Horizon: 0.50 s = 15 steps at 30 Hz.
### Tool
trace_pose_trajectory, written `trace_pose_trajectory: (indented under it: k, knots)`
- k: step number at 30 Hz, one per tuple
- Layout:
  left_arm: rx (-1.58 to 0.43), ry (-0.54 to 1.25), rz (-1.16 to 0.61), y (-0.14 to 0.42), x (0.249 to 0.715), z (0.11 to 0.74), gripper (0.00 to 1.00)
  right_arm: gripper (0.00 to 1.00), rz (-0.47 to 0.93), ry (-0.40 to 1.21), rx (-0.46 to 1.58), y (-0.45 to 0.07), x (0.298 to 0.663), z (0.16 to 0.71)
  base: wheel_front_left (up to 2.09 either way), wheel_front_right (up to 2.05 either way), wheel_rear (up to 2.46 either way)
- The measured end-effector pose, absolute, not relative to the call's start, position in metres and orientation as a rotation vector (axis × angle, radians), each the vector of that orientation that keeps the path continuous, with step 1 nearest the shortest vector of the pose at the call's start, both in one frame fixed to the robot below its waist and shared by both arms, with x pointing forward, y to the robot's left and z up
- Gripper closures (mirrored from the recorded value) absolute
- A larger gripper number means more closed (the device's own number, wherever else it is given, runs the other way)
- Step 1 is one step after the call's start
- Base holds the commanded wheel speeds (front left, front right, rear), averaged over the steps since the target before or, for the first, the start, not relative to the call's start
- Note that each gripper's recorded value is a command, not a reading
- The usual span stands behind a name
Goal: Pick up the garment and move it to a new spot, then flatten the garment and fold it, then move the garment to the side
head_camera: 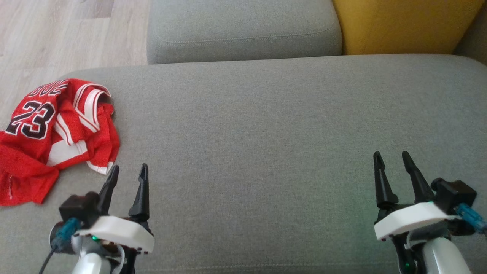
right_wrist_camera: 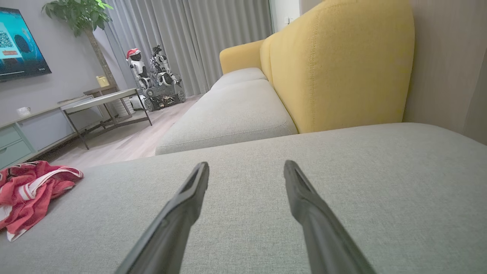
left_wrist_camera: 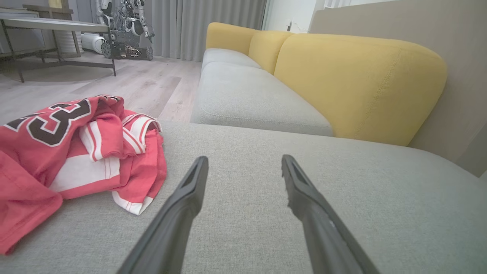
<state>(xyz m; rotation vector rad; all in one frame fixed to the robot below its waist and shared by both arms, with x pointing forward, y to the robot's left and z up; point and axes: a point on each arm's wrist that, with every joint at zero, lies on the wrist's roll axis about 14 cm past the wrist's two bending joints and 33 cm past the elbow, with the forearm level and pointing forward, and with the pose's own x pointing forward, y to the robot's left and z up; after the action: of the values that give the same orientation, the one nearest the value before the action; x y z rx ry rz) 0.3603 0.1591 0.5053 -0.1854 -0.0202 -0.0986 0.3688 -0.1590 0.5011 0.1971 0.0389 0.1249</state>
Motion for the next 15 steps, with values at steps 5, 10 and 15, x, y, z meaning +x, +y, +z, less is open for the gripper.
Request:
trace_pose_trajectory:
  k: [5, 10, 15]
  knots:
    - [-0.136, -0.014, -0.106, 0.1581, 0.3562, 0.4995, 0.0, 0.0, 0.136, 0.038, 0.144, -0.1563, 0.3684, 0.5011, 0.0, 0.0, 0.0]
    - [-0.088, -0.021, -0.111, 0.158, 0.3549, 0.4979, 0.0, 0.0, 0.144, 0.04, 0.104, -0.1536, 0.3682, 0.5006, 0.0, 0.0, 0.0]
    - [-0.039, -0.032, -0.117, 0.1575, 0.354, 0.4978, 0.0, 0.0, 0.147, 0.041, 0.081, -0.1522, 0.368, 0.5003, 0.0, 0.0, 0.0]
